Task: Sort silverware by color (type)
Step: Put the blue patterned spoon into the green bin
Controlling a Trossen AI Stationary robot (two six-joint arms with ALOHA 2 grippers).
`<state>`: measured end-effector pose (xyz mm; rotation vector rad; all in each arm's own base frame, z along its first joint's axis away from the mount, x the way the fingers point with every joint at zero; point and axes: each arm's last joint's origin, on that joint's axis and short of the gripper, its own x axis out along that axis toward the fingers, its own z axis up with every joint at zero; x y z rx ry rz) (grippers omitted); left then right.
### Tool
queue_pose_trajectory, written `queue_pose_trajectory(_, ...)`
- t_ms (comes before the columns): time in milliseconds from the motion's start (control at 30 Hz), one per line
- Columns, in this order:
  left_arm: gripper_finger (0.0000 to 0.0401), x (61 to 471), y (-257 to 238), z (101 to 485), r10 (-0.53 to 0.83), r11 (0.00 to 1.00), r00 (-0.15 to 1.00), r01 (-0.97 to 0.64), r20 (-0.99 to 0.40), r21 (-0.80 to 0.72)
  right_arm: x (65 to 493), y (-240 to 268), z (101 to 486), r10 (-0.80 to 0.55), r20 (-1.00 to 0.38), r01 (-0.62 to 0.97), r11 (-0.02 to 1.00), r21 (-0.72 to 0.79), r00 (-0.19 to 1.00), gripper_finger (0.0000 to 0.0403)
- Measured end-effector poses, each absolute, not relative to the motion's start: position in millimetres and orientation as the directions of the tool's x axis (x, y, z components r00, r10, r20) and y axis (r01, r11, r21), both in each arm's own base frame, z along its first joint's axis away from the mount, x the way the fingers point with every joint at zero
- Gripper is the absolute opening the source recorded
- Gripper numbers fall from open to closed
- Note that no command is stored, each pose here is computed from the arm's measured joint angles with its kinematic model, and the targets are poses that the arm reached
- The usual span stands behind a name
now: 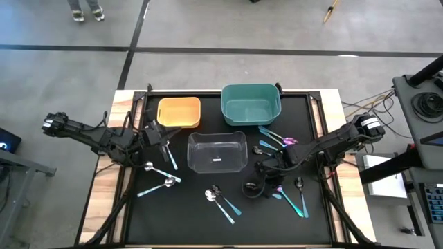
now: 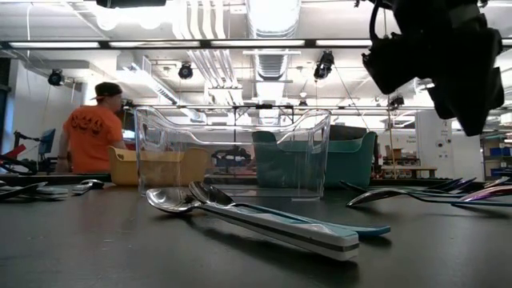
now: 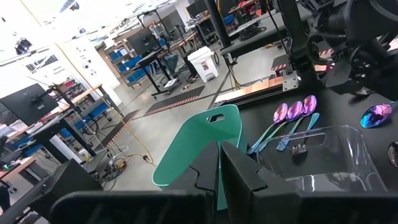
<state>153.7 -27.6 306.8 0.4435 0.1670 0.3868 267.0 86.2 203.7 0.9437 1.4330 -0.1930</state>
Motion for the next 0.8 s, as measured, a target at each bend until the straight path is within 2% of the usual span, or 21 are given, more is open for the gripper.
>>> queue_pose_trajectory(200, 0.0000, 153.7, -27.6, 306.8, 0.399, 0.832, 0.914, -0.327, -0.074, 0.448, 269.4, 86.3, 204.3, 0.405, -0.888, 0.631, 0.636, 0.445, 0.218, 0.0086)
queue_pose_trajectory(500, 0.0000, 153.7, -27.6, 306.8, 0.399, 0.832, 0.914, -0.327, -0.074, 0.448, 268.3, 83.1, 202.9, 0.325, -0.918, 0.750, 0.544, 0.378, 0.227, 0.0196)
queue_pose_trajectory(600, 0.0000, 153.7, -27.6, 306.8, 0.399, 0.832, 0.914, -0.327, -0.074, 0.448, 265.7, 79.7, 201.9, 0.313, -0.929, 0.757, 0.553, 0.347, 0.197, 0.0226)
queue_pose_trajectory(800, 0.0000, 153.7, -27.6, 306.8, 0.399, 0.832, 0.914, -0.327, -0.074, 0.448, 265.4, 80.3, 201.9, 0.313, -0.930, 0.728, 0.589, 0.350, 0.194, 0.0243)
